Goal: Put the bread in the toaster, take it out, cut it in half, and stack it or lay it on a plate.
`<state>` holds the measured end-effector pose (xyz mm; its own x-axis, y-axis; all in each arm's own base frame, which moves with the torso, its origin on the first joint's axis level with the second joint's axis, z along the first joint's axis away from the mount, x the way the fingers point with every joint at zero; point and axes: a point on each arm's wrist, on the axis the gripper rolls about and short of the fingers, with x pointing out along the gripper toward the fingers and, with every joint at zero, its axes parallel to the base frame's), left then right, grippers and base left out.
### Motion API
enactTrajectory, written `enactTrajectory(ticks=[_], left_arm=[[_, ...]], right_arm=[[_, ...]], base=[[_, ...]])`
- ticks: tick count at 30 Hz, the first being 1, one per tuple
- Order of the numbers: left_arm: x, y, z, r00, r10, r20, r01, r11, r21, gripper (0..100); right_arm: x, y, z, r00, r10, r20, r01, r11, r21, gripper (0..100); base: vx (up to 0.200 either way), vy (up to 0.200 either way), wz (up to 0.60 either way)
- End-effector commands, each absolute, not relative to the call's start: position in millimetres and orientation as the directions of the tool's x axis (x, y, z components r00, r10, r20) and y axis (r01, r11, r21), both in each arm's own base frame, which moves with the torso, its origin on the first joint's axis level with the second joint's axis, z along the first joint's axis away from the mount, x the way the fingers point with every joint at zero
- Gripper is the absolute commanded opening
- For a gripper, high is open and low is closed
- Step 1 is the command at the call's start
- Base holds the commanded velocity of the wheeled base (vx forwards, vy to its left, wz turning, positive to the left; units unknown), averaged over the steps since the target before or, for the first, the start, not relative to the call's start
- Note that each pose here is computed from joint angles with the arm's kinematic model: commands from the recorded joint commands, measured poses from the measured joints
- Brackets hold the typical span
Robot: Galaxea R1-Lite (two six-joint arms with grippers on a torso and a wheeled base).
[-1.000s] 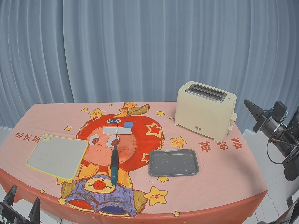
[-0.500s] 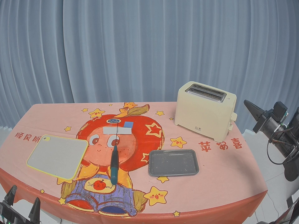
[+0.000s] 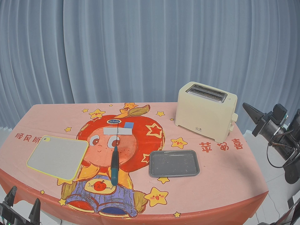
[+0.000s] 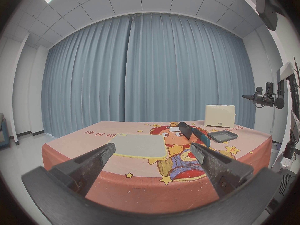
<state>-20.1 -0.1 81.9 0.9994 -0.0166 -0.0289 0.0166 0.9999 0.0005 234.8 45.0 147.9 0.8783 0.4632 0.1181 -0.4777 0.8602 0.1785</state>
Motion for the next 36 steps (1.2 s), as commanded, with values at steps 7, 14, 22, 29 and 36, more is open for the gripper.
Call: enactTrajectory(ticks=[7, 14, 22, 29, 36], left_arm=[[-18.9, -0.2, 77.0, 0.999, -0.015, -0.046, 0.015, 1.000, 0.001, 100], [-18.9, -0.1, 77.0, 0.999, -0.017, -0.046, 0.017, 1.000, 0.000, 100], [-18.9, -0.2, 77.0, 0.999, -0.015, -0.046, 0.015, 1.000, 0.001, 100], [-18.9, -0.1, 77.0, 0.999, -0.017, -0.046, 0.017, 1.000, 0.000, 100], [-18.9, -0.1, 77.0, 0.999, -0.017, -0.046, 0.017, 1.000, 0.000, 100]], right_arm=[[233.6, 46.7, 148.2, 0.874, 0.470, 0.120, -0.485, 0.856, 0.178, 0], [233.6, 46.7, 148.9, 0.874, 0.470, 0.123, -0.485, 0.856, 0.177, 0], [233.3, 47.0, 149.3, 0.873, 0.471, 0.125, -0.487, 0.855, 0.176, 0], [233.8, 46.0, 150.3, 0.874, 0.469, 0.129, -0.485, 0.856, 0.176, 0], [234.6, 45.4, 149.8, 0.876, 0.466, 0.128, -0.482, 0.858, 0.177, 0]], base=[[0.000, 0.000, 0.00], [0.000, 0.000, 0.00], [0.000, 0.000, 0.00], [0.000, 0.000, 0.00], [0.000, 0.000, 0.00]])
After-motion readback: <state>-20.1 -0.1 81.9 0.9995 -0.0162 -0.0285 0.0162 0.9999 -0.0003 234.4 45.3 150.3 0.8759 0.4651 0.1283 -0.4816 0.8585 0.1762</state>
